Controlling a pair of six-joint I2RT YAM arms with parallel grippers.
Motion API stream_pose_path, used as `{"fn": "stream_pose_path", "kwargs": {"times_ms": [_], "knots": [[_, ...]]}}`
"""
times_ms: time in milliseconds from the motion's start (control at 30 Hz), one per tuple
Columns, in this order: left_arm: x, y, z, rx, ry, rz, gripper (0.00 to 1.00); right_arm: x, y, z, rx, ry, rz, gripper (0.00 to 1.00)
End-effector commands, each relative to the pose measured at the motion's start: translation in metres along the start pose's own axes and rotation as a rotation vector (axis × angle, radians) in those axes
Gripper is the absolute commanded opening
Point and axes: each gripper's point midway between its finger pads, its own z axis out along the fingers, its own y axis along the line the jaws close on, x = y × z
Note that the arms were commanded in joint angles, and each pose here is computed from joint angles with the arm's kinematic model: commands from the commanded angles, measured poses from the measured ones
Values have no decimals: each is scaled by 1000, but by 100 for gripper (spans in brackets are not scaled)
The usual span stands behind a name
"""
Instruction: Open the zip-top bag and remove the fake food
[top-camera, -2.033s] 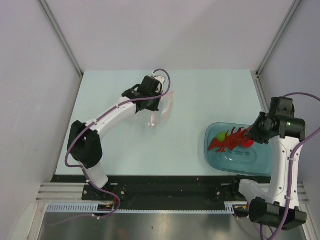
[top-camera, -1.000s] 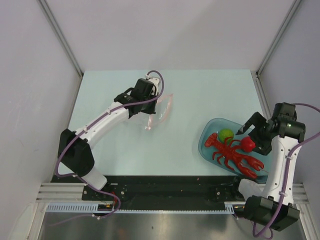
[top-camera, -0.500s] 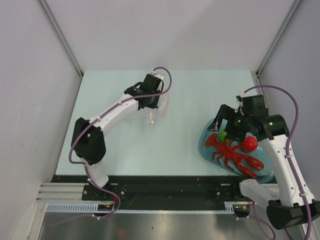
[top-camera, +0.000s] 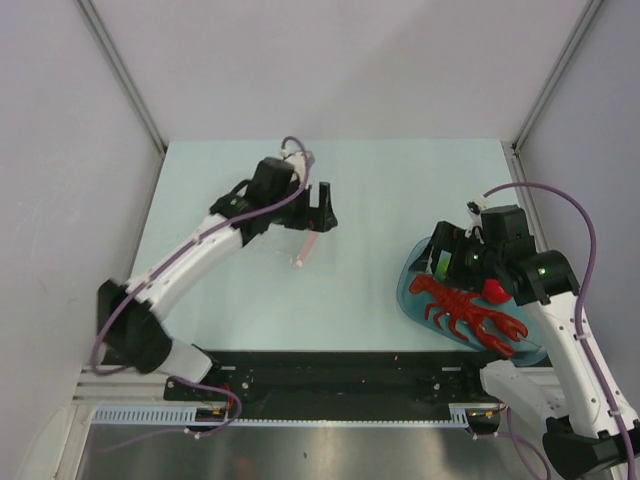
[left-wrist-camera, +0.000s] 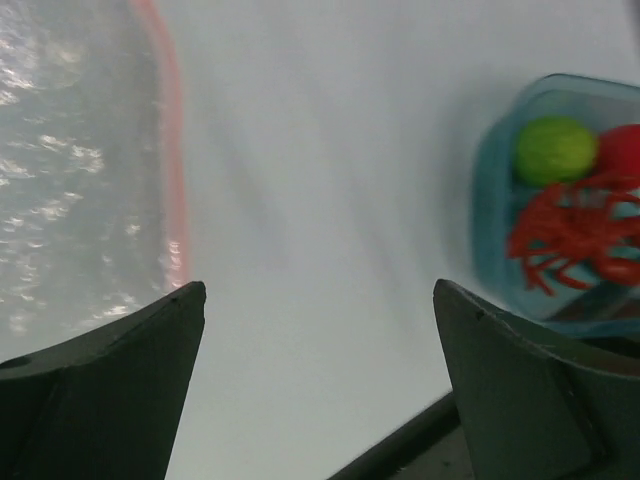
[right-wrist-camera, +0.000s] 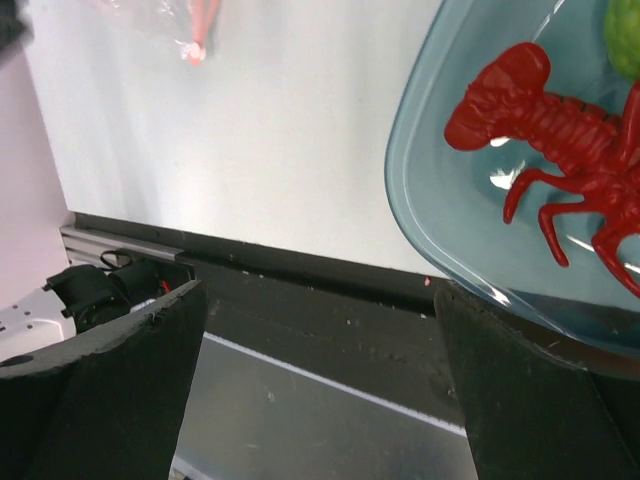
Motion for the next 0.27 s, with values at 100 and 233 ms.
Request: {"fn": "stream_pose_path", "kwargs": {"times_ms": [100, 233], "knots": [[6, -87, -120, 571, -316, -290, 100, 1, 11, 0, -109, -66, -24, 100], [18, -87, -165, 680, -428, -377, 100, -2, 34, -8, -254, -121, -65, 100]]}}
